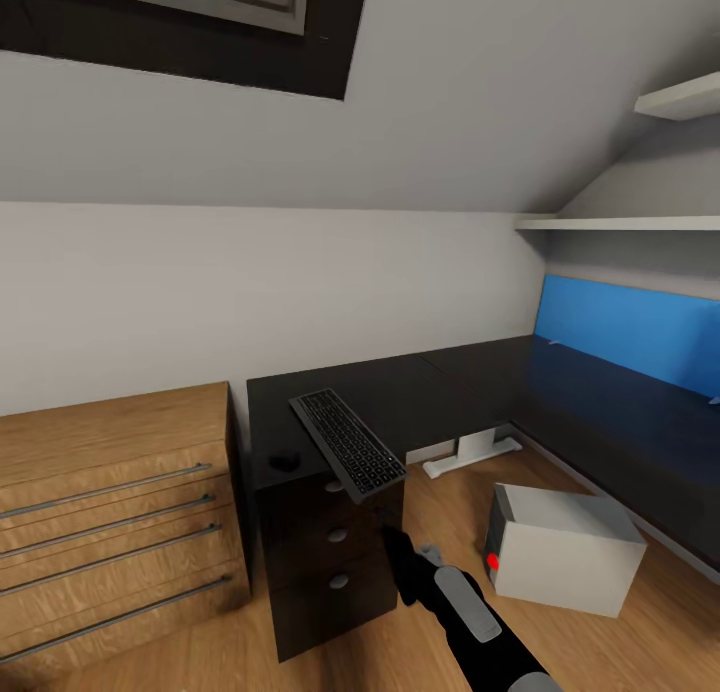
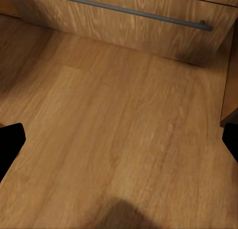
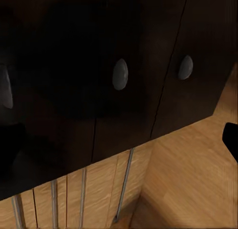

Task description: In the bedroom, organize the workspace by keeping the computer under the desk, ensuring the monitor is on the desk, placing the keyboard on the desk next to the monitor, placing the mouse on the desk next to the keyboard, moving the folder from the swivel chair onto the desk next to the mouse, stacking the notebook on top of the folder with the pen on top of the notebook, and positioning the swivel chair next to the desk.

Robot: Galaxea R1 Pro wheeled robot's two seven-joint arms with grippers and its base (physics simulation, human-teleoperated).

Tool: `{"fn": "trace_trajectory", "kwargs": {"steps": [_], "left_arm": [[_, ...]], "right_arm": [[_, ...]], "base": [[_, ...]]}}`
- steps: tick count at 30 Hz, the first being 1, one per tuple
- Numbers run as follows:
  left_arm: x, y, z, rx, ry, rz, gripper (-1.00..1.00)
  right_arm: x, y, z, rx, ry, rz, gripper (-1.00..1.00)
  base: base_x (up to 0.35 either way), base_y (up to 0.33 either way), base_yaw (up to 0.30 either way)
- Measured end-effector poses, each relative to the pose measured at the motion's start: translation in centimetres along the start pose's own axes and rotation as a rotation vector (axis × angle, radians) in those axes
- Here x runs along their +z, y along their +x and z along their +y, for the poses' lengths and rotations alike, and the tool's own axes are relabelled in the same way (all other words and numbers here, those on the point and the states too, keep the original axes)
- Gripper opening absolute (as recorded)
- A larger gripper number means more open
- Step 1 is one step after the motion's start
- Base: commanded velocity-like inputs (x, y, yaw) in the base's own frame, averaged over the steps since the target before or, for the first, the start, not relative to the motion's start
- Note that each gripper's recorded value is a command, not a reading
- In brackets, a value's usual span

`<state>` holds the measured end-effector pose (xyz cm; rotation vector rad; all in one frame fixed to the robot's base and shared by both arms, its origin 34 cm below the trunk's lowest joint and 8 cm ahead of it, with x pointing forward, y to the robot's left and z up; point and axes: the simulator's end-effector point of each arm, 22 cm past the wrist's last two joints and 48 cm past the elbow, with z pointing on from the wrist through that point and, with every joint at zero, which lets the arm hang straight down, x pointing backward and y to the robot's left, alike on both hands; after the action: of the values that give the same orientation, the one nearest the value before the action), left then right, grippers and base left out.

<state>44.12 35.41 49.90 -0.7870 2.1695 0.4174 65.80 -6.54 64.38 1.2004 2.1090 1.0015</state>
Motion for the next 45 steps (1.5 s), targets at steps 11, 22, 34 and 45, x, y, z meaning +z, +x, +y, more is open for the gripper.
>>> {"fn": "trace_trajectory", "kwargs": {"steps": [11, 22, 34, 45], "left_arm": [[0.0, 0.1, -0.1, 0.002, 0.002, 0.001, 1.0], [-1.8, -0.1, -2.4, 0.067, 0.067, 0.003, 1.0], [-4.4, 0.5, -4.7, 0.156, 0.125, 0.059, 1.0], [-5.1, 1.2, -4.7, 0.201, 0.127, 0.112, 1.0]], "right_arm": [[0.2, 0.2, -2.2, -0.008, 0.061, 0.001, 1.0], [-1.9, -5.4, -14.0, -0.229, 0.346, -0.292, 1.0], [-7.6, -12.6, -17.6, -0.519, 0.46, -0.558, 1.0], [-8.5, -12.9, -16.9, -0.654, 0.42, -0.581, 1.0]], "base": [[0.0, 0.0, 0.0], [0.0, 0.0, 0.0], [0.0, 0.0, 0.0], [0.0, 0.0, 0.0]]}}
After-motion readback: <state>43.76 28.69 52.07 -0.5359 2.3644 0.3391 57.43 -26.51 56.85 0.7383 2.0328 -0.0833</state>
